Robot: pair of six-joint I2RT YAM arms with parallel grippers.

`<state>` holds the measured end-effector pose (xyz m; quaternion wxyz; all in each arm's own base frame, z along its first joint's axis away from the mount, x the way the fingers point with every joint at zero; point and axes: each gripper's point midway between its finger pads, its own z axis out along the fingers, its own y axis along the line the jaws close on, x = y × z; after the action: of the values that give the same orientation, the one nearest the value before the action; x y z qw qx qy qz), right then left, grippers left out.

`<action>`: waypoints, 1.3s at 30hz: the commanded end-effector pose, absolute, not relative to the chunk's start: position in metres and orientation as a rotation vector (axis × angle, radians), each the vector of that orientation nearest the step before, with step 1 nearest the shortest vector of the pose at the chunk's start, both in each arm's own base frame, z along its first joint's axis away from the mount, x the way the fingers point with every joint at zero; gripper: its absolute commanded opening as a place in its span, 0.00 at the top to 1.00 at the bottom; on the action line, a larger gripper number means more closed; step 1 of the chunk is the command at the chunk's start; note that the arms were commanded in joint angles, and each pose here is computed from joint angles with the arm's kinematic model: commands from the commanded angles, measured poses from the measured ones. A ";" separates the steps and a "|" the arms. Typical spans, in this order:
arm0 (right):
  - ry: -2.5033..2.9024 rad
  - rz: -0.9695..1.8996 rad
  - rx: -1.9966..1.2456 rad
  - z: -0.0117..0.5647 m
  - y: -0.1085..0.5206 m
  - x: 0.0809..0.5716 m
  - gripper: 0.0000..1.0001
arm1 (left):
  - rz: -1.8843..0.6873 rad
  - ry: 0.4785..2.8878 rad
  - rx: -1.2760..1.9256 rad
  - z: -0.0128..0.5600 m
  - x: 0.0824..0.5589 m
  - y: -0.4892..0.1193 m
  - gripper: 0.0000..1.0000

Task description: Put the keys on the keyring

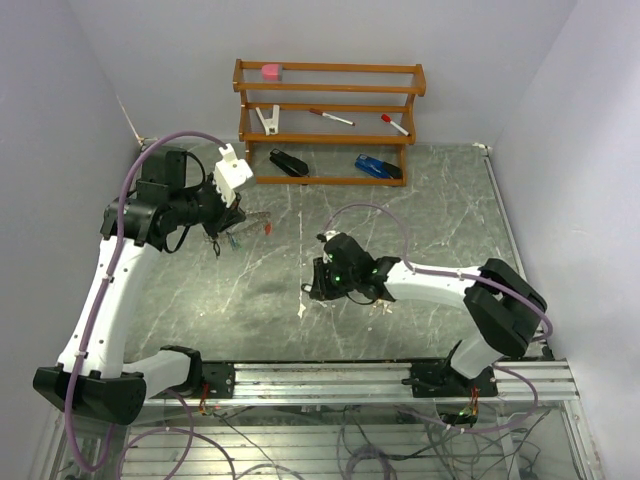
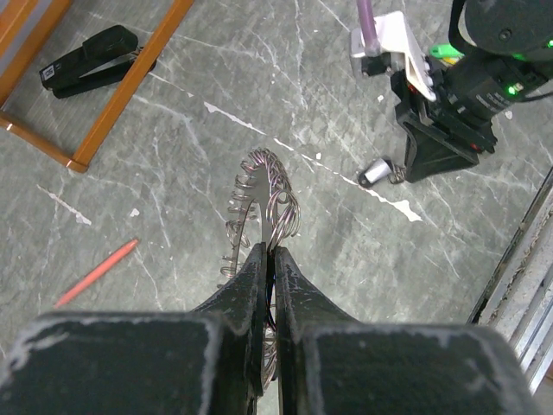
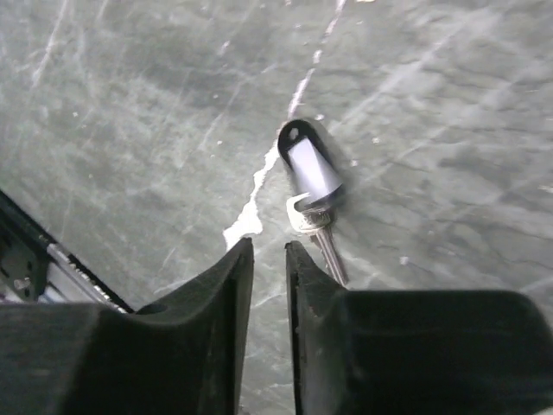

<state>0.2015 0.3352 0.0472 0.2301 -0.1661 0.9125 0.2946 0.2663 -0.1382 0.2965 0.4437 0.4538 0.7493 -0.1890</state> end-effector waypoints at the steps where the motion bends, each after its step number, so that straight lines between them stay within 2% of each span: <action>1: 2.486 0.657 -0.444 0.062 0.318 0.220 0.74 | -0.496 1.791 1.167 0.306 0.265 -0.145 0.93; 3: 2.448 0.598 -0.451 0.082 0.314 0.230 0.63 | -0.535 1.797 1.214 0.301 0.260 -0.148 0.93; 8: 2.180 0.556 -0.516 0.179 0.315 0.262 0.60 | -0.660 1.796 1.311 0.292 0.246 -0.157 0.93; 11: 1.970 0.702 -0.595 0.239 0.336 0.264 0.65 | -0.767 1.787 1.374 0.288 0.233 -0.164 0.93; 13: 1.847 0.789 -0.635 0.269 0.348 0.260 0.76 | -0.820 1.785 1.409 0.286 0.227 -0.166 0.93; 15: 1.764 0.863 -0.677 0.287 0.359 0.256 0.80 | -0.873 1.783 1.438 0.285 0.221 -0.169 0.93; 20: 1.693 1.002 -0.779 0.298 0.389 0.247 0.80 | -0.962 1.801 1.485 0.280 0.210 -0.173 0.93; 30: 1.640 1.139 -0.820 0.315 0.412 0.237 0.80 | -0.897 1.828 1.459 0.273 0.220 -0.173 0.93; 39: 1.623 1.203 -0.844 0.319 0.412 0.222 0.75 | -0.900 1.857 1.464 0.261 0.226 -0.173 0.93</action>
<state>0.2325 0.4093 0.3017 0.4547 -0.3354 0.6825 0.4636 0.2220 -0.1677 0.2598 0.2913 0.5506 0.7070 -0.3349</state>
